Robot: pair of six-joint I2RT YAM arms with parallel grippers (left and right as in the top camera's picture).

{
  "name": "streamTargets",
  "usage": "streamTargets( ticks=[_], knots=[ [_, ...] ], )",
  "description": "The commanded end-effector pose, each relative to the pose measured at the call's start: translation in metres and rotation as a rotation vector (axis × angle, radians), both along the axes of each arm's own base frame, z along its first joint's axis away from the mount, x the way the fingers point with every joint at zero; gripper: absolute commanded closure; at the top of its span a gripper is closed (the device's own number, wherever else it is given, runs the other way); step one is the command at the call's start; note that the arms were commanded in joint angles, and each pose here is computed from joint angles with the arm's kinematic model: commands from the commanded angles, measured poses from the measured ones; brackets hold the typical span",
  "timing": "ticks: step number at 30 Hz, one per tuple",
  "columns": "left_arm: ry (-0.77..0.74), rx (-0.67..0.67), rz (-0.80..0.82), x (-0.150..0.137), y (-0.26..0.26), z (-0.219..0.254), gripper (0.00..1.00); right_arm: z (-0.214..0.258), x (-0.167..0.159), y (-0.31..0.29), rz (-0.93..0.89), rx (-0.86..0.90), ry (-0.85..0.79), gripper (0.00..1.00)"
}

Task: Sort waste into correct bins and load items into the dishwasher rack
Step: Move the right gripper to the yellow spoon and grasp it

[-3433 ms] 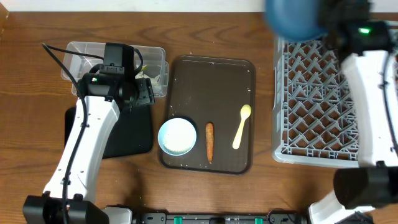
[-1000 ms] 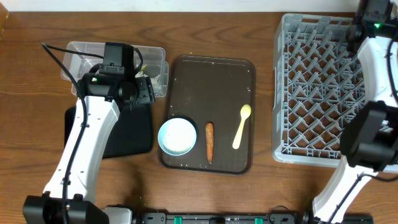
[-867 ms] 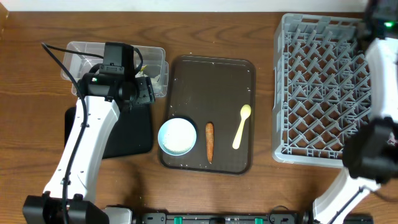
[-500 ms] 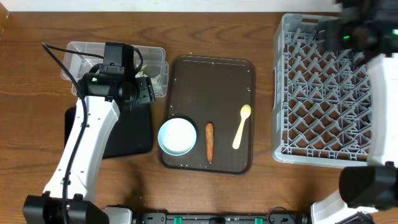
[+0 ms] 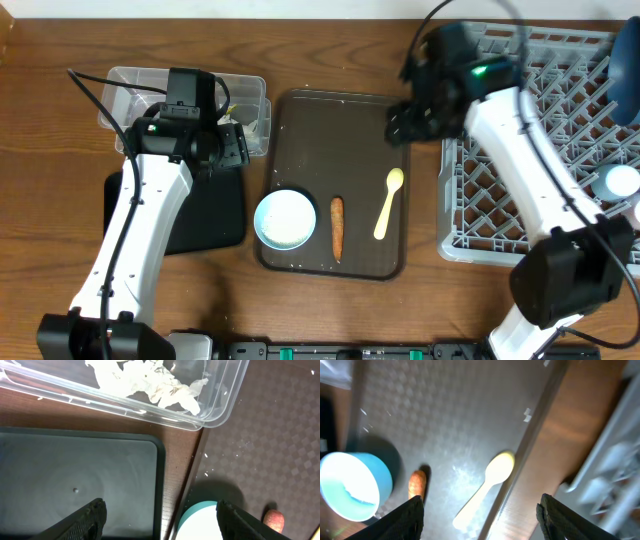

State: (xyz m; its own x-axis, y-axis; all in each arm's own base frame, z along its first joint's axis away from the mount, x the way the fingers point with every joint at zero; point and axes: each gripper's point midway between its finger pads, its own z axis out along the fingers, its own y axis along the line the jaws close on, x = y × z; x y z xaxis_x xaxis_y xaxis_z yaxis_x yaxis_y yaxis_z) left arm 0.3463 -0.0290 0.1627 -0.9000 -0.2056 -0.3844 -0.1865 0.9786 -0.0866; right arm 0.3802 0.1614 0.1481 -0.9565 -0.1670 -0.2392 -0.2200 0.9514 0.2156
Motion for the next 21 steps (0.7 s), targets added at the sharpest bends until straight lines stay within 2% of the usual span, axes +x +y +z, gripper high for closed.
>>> streamTargets(
  ticks=[1,8,15,21],
  knots=[
    [0.006,0.010,0.010,-0.002,0.004,-0.002,0.27,-0.034,-0.021,0.009,-0.112,-0.043,0.093,0.29],
    [0.006,0.010,0.010,-0.002,0.004,-0.002,0.27,-0.081,-0.048,0.020,-0.137,-0.106,0.131,0.31],
    [0.007,0.010,0.010,-0.002,0.004,-0.002,0.27,-0.108,-0.046,0.008,-0.205,-0.198,0.061,0.32],
    [0.006,0.010,0.010,-0.002,0.004,-0.002,0.27,-0.121,-0.039,0.010,-0.237,-0.169,0.014,0.32]
  ],
)
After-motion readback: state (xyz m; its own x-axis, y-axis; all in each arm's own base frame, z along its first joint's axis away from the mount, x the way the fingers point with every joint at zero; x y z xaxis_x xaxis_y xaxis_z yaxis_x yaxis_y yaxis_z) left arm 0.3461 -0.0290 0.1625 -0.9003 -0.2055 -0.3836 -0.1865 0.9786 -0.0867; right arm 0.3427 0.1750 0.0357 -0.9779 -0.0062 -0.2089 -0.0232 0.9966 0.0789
